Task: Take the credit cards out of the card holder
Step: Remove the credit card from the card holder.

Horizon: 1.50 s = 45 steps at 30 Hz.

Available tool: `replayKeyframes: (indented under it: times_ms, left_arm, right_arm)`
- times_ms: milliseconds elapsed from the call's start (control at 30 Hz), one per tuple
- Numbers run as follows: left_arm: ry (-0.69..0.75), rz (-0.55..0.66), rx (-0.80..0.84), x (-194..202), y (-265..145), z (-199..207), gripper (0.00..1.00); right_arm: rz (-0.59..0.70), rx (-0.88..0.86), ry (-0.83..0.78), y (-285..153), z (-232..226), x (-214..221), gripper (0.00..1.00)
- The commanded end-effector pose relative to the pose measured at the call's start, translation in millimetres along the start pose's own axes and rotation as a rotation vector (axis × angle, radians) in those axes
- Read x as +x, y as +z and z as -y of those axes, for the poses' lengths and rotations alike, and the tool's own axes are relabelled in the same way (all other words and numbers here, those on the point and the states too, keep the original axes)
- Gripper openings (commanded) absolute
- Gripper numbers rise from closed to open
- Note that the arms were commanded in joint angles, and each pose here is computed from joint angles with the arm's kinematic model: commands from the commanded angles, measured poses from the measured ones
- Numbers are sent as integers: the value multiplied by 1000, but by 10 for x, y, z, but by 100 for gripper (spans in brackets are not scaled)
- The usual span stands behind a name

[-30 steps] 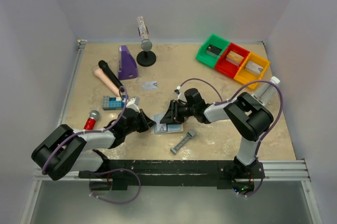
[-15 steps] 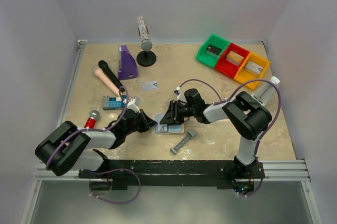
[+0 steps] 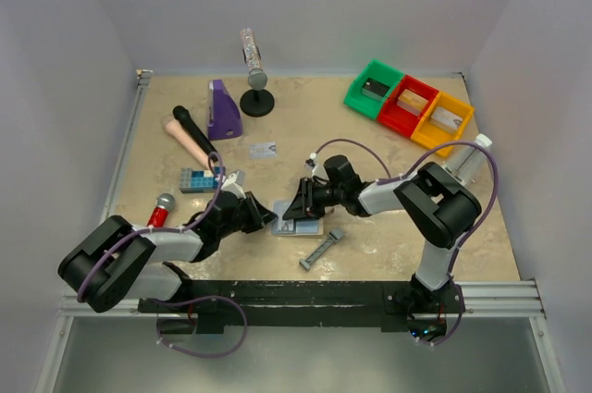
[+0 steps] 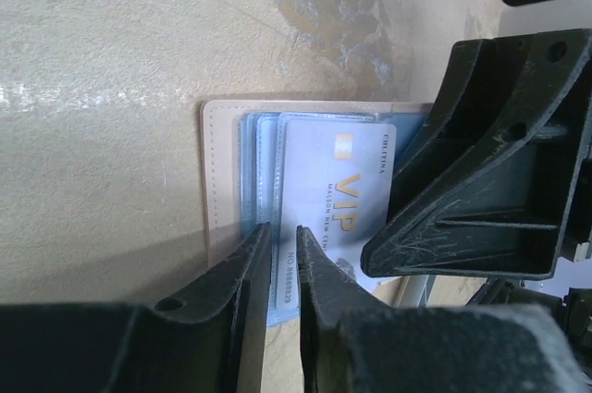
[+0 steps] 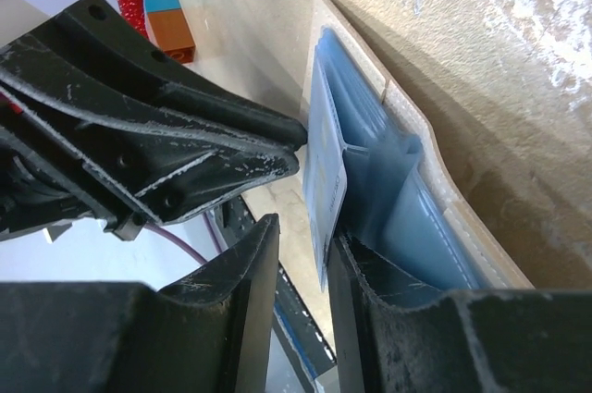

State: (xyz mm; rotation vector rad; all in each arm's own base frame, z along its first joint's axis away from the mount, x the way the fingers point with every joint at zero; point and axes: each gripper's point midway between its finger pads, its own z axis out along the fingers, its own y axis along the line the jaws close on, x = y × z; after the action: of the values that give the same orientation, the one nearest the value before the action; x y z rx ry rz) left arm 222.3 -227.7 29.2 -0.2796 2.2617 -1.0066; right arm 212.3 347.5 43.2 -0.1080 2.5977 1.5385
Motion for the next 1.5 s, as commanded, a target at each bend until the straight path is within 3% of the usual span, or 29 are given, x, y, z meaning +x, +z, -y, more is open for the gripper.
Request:
replayKeyframes:
  times_ms: [0, 267, 467, 1467]
  left_arm:
    - [3, -47, -98, 160, -55, -272, 22]
    - [9, -49, -119, 168, -62, -325, 14]
    - [11, -50, -128, 182, -66, -354, 0]
    - [-2, -35, -196, 175, -87, -538, 0]
  right_arm:
    - [23, -31, -68, -63, -200, -75, 31]
    - [31, -20, -70, -99, -194, -82, 28]
    - [31, -11, -80, -136, -203, -74, 28]
    - [61, 21, -79, -307, -133, -103, 21]
